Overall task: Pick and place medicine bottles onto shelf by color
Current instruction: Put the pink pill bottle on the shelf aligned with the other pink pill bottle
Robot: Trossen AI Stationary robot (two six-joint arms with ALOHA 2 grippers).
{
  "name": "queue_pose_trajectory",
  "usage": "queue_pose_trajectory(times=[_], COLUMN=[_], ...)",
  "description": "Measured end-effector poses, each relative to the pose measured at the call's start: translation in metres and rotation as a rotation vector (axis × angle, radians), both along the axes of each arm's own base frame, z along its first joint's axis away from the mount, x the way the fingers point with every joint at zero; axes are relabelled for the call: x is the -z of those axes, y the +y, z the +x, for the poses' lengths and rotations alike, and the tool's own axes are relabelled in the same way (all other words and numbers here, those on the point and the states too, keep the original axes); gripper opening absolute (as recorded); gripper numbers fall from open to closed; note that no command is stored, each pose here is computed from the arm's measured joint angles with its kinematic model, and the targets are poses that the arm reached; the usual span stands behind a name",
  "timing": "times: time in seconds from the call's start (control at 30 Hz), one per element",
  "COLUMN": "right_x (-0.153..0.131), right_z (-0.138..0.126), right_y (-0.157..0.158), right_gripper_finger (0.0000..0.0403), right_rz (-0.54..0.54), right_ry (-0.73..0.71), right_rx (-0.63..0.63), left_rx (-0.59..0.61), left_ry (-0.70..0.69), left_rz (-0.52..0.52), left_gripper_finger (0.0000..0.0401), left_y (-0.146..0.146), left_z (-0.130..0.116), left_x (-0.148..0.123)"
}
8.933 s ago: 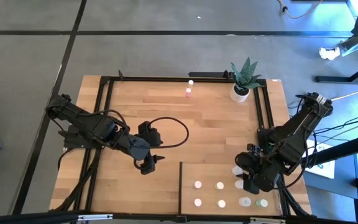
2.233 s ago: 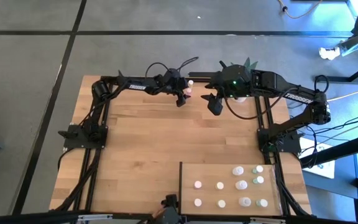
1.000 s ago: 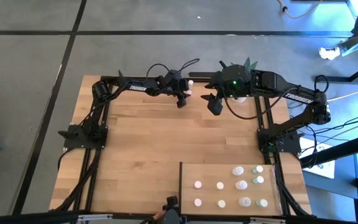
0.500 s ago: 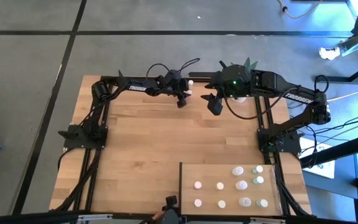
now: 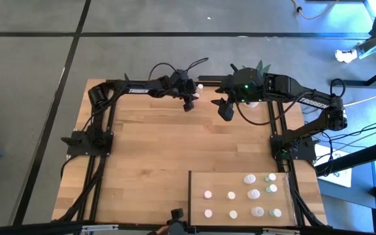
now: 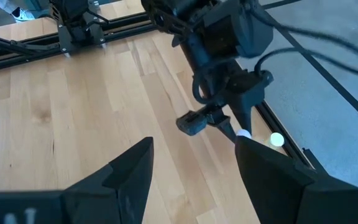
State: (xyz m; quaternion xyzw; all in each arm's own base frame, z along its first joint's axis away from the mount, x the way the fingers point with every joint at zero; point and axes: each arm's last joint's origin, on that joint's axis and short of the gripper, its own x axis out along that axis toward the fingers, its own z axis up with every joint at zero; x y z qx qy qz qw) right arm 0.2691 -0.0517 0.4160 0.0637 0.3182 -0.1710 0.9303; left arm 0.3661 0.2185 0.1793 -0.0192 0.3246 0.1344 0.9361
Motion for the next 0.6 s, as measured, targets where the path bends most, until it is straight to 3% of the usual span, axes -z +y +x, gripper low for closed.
queue_pose_trajectory(times=[0.43, 0.6], right_x=[0.001, 0.002], right_z=[0.000, -0.002], right_y=[0.000, 0.000], right_gripper_finger=[0.0228, 0.0228], right_rz=[-0.001, 0.002], right_ry=[0.008, 0.027], right_rx=[-0.001, -0.002], left_rx=[0.027, 0.041], left_ry=[0.055, 0.059], left_rz=[-0.063, -0.065], left_gripper_finger=[0.0116, 0.0116], left_y=[-0.010, -0.020], left_z=[-0.014, -0.022], left_x=[-0.020, -0.041])
